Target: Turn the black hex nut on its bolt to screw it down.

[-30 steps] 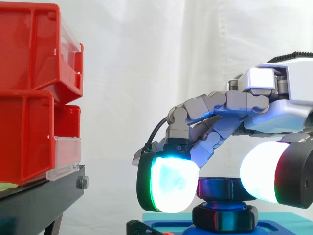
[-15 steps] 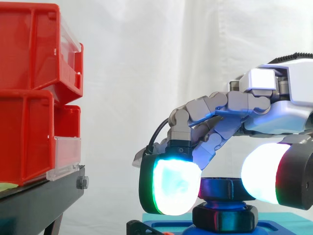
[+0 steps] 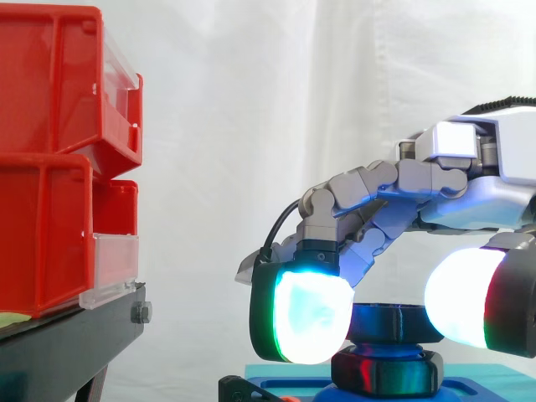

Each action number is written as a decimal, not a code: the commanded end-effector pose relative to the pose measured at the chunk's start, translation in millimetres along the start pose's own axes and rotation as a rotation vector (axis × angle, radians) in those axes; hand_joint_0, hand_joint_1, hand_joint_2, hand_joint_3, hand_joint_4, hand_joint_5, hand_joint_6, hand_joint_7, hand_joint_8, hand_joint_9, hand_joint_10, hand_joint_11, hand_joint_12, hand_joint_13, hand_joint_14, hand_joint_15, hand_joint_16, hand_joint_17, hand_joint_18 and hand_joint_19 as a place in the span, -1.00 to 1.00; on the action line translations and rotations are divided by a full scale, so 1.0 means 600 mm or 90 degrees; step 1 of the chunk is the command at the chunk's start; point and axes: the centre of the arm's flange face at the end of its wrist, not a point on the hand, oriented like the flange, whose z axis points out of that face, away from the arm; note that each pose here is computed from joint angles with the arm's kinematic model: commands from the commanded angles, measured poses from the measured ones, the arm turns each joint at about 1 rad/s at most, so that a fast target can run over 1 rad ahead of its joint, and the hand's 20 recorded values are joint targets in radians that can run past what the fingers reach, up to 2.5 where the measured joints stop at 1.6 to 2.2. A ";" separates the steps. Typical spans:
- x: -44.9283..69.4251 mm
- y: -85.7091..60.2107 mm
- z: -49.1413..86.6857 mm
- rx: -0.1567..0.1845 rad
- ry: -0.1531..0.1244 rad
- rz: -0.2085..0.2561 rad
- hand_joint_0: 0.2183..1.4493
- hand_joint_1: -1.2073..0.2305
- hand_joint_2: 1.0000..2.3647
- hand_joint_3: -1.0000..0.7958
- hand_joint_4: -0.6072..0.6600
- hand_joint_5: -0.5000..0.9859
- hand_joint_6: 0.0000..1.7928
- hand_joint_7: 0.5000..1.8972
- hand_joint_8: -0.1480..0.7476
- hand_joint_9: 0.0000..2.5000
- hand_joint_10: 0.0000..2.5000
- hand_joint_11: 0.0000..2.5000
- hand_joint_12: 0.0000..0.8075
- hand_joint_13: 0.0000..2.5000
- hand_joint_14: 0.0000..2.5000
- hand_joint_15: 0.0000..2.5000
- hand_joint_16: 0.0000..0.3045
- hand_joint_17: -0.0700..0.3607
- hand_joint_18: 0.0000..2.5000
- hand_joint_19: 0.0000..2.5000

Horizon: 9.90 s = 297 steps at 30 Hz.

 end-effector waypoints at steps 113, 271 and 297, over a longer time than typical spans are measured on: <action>0.053 -0.041 0.018 -0.105 -0.096 -0.007 -0.49 0.30 -1.00 -0.44 0.32 -0.43 -0.22 -0.42 -0.01 -0.40 -0.99 -0.75 -0.33 -0.67 -1.00 -0.94 -0.71 -0.22 -0.61 -0.60; 0.069 -0.107 0.002 -0.141 -0.098 0.019 -0.49 0.32 -1.00 -0.44 0.28 -0.38 -0.42 0.05 -0.02 -0.40 -0.99 -0.74 -0.28 -0.70 -1.00 -0.93 -0.69 -0.19 -0.65 -0.58; 0.060 -0.154 -0.034 -0.154 -0.098 0.002 -0.49 0.32 -1.00 -0.44 0.32 -0.40 -0.34 -0.14 -0.01 -0.40 -0.99 -0.74 -0.27 -0.69 -1.00 -0.93 -0.69 -0.19 -0.64 -0.58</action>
